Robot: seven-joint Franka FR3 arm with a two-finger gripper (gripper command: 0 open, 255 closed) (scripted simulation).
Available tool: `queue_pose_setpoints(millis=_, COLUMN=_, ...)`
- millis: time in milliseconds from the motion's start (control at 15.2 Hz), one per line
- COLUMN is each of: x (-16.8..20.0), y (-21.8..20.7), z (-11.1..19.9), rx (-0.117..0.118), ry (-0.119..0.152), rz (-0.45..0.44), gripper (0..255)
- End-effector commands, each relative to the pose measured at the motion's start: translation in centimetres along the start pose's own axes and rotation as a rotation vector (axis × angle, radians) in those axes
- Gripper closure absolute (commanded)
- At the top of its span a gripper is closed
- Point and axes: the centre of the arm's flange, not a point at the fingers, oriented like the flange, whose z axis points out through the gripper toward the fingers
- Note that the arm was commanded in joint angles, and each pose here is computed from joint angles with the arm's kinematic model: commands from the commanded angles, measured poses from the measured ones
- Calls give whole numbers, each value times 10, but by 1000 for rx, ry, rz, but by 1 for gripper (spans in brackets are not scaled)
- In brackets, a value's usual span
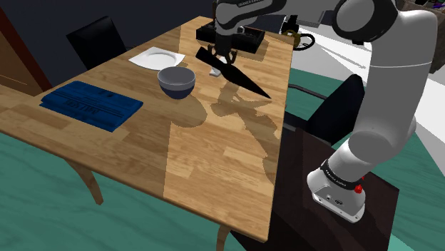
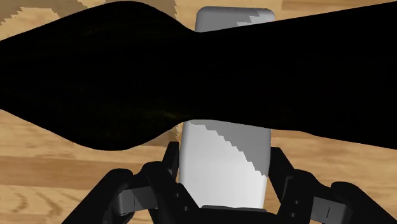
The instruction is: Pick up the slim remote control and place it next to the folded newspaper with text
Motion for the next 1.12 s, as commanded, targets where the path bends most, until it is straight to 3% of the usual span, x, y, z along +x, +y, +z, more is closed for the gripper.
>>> queue_pose_setpoints(millis=0, x=0, y=-1, z=-13, rx=1, ry=0, rz=0, gripper=255)
queue_pose_setpoints(millis=264, x=0, y=-1, z=-30, rx=1, ry=0, rz=0, gripper=255)
queue_pose_setpoints(millis=1056, x=-156, y=-29, z=-31, rx=1, ry=0, rz=0, gripper=255)
